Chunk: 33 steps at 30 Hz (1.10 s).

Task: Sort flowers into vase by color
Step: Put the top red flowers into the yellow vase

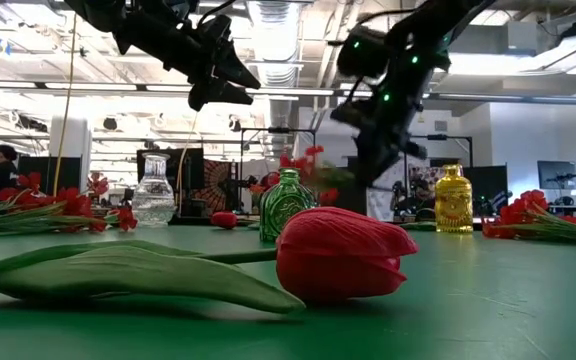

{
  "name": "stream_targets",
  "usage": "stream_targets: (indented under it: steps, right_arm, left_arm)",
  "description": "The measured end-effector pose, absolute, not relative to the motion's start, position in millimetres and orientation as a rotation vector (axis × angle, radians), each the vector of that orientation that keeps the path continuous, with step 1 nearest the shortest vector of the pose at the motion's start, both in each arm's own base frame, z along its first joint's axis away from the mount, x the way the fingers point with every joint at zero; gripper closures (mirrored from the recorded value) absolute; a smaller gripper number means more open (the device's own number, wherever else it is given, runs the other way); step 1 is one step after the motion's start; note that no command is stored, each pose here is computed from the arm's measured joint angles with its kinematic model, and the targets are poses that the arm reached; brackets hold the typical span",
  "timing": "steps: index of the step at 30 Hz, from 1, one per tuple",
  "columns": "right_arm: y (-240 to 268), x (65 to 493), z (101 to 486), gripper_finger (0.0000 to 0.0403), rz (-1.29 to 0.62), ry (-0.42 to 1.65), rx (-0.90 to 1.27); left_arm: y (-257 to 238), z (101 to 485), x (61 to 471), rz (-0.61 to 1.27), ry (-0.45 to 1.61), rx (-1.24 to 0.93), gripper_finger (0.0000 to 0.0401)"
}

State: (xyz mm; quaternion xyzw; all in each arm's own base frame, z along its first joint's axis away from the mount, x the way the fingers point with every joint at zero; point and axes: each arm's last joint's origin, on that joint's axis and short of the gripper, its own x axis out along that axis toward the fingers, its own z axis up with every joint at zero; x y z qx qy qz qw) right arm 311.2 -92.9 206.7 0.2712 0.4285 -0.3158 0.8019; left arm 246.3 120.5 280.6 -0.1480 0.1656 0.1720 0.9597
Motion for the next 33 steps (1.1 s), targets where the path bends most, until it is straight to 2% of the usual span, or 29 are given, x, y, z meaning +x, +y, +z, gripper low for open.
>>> stream_targets:
  steps: [6,16,24,30,33]
  right_arm:
    - [-107,282,252,0.0368,-0.744,0.704,0.55]
    - [-115,228,326,0.0368,-0.915,0.257,0.342]
    - [-108,168,313,0.0368,-0.977,-0.15,0.269]
    - [-104,142,300,0.0368,-1.19,-0.153,0.122]
    - [-108,137,293,0.0368,-1.235,-0.146,0.091]
  left_arm:
    - [121,281,246,0.348,0.336,-0.293,0.0201]
    - [121,281,246,0.378,0.331,-0.293,0.0201]
    - [122,281,246,0.39,0.327,-0.309,0.0201]
    - [122,281,246,0.412,0.324,-0.32,0.0201]
    - [122,281,246,0.426,0.321,-0.329,0.0201]
